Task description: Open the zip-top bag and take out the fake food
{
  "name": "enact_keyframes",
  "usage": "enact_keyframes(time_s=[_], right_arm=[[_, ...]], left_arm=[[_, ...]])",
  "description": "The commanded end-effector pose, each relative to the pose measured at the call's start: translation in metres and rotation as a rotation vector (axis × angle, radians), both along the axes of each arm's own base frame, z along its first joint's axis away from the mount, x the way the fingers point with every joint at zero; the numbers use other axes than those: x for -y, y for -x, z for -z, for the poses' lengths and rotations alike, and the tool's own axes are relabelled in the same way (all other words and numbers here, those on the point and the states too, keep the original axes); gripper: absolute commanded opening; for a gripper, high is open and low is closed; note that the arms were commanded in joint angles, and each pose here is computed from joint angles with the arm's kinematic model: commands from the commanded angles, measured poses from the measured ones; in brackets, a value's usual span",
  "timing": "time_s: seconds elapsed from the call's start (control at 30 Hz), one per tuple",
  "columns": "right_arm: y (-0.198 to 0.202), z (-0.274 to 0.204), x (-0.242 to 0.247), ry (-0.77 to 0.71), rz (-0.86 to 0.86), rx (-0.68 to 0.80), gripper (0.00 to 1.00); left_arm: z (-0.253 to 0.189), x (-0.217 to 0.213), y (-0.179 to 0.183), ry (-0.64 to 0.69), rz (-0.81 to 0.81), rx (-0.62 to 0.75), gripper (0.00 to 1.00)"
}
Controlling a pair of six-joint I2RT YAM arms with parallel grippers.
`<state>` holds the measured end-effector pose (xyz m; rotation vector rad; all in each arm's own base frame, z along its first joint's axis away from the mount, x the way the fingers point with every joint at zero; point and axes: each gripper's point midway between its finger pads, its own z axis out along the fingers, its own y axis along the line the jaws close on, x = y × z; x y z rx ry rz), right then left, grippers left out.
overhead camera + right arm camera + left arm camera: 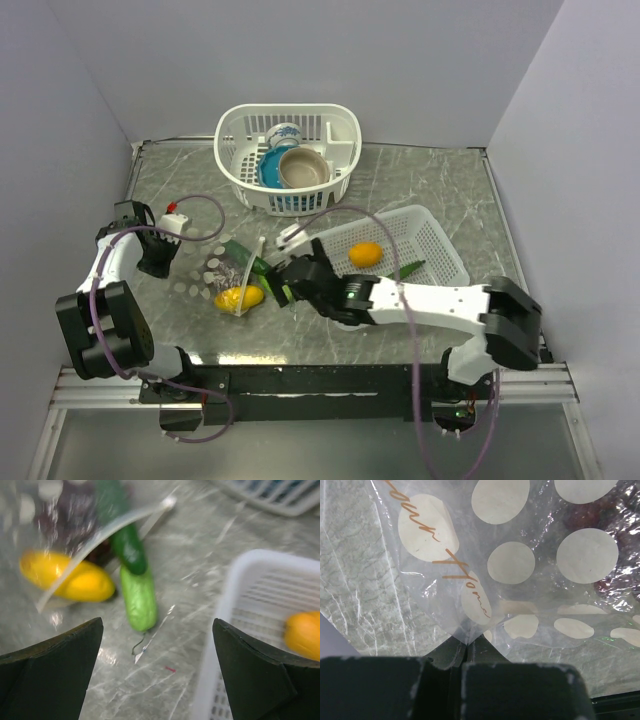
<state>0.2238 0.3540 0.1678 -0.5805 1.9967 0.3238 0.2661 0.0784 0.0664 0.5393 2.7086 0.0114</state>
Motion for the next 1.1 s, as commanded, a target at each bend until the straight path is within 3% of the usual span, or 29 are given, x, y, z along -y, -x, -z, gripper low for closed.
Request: enact_keyframes(time_s=[0.0, 0.37, 0.5, 0.7, 0.73, 0.83, 0.87, 0.9, 1.07], right_arm=[[0.006, 0.038, -0.045, 0.081, -0.216, -0.025, 0.97], [-0.014, 0.091, -0.071, 0.164, -0.212, -0.101, 0.87], [-0.015, 0.113, -0.065, 0.180, -0.199, -0.146, 0.67], [-0.007, 0.119, -0.053, 0.160, -0.188, -0.174, 0.51], [-0.007, 0.116, -0.051, 0.157, -0.182, -0.169, 0.47], [-0.010, 0.092, -0.045, 0.128, -0.156, -0.134, 0.23], [-0.013, 0.069, -0.044, 0.089, -0.144, -0.105, 0.09], [-0.013, 0.057, -0.040, 0.073, -0.133, -0.090, 0.04], [-0.033, -0.016, 0.000, -0.058, -0.005, -0.006, 0.01]], left_arm=[[-0.011, 0.002, -0.004, 0.003, 0.010, 0.032, 0.01], [-0.012, 0.002, -0.003, -0.003, 0.020, 0.037, 0.01], [-0.012, 0.000, 0.002, -0.022, 0.026, 0.036, 0.01], [-0.016, 0.000, 0.001, -0.020, 0.031, 0.044, 0.01], [-0.016, 0.001, 0.001, -0.015, 0.030, 0.044, 0.01], [-0.018, 0.002, 0.000, -0.009, 0.026, 0.048, 0.01], [-0.018, 0.002, 0.000, -0.009, 0.026, 0.049, 0.01], [-0.019, 0.003, 0.000, -0.010, 0.027, 0.051, 0.01], [-0.018, 0.000, 0.002, -0.025, 0.029, 0.044, 0.01]])
